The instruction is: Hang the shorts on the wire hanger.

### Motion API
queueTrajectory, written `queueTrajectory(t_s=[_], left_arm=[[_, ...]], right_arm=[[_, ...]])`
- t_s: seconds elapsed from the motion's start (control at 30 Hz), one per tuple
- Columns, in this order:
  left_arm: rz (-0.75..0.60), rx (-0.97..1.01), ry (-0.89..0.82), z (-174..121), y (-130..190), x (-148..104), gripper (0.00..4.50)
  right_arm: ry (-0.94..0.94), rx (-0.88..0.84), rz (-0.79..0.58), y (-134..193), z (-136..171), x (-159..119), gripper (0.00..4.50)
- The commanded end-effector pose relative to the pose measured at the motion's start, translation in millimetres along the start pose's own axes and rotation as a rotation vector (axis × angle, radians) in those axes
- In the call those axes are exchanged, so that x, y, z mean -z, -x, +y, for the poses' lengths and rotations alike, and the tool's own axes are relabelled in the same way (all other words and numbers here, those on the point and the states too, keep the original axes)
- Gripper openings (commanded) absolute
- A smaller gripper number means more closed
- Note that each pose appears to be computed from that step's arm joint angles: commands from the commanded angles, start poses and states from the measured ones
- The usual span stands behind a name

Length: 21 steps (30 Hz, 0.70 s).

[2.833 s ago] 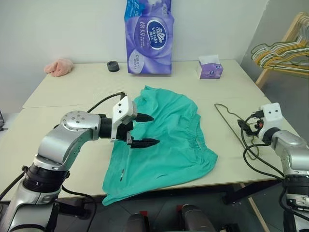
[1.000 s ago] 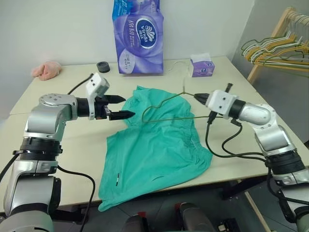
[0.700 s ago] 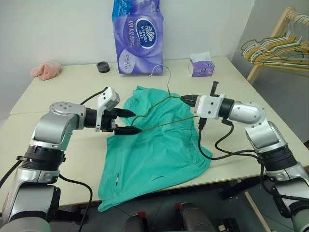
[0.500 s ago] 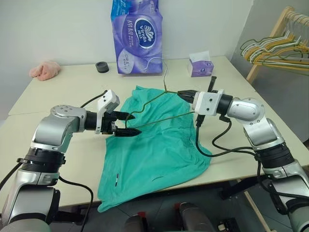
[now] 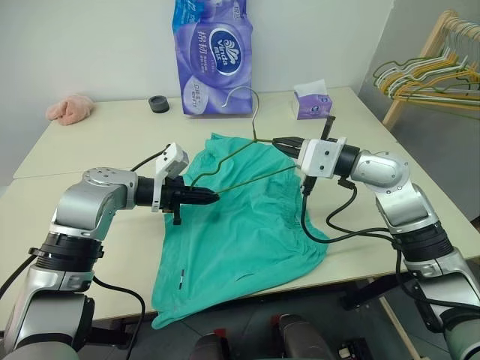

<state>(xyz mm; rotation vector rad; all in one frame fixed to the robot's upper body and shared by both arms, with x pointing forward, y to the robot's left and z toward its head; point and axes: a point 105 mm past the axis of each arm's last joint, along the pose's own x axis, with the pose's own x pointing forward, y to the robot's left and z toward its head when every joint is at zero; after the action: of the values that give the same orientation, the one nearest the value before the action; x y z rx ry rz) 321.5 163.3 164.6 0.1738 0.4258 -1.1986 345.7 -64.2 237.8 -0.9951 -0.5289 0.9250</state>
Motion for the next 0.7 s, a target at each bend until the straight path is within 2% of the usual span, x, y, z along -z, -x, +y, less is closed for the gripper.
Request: queueTrajectory(t_s=[0.03, 0.13, 0.23, 0.33, 0.43, 0.5, 0.57, 0.7], left_arm=[[-0.036, 0.005, -0.030, -4, 1, -11, 0.01], [-0.040, -0.006, -0.031, -2, 0, -11, 0.01], [-0.030, -0.032, -0.052, 1, 0, -9, 0.00], [-0.008, -0.064, -0.115, 3, 1, -8, 0.00], [0.019, -0.044, -0.167, -3, 1, -7, 0.00], [0.083, -0.007, -0.233, -11, 2, 0, 0.00], [0.130, 0.033, -0.277, -18, 2, 5, 0.00], [0.135, 0.085, -0.311, -26, 0, 1, 0.00]], right_arm=[[-0.003, -0.006, -0.056, 3, -5, -16, 0.00], [-0.002, -0.068, -0.048, 8, 6, -15, 0.00], [-0.008, -0.115, -0.021, 15, 12, -11, 0.74], [-0.064, -0.153, 0.072, 33, 7, 4, 1.80], [-0.230, -0.132, 0.177, 56, -8, 19, 2.85], [-0.331, -0.184, 0.245, 70, -5, 25, 3.50], [-0.375, -0.244, 0.302, 80, 3, 30, 3.50], [-0.420, -0.353, 0.347, 83, 26, 32, 3.50]])
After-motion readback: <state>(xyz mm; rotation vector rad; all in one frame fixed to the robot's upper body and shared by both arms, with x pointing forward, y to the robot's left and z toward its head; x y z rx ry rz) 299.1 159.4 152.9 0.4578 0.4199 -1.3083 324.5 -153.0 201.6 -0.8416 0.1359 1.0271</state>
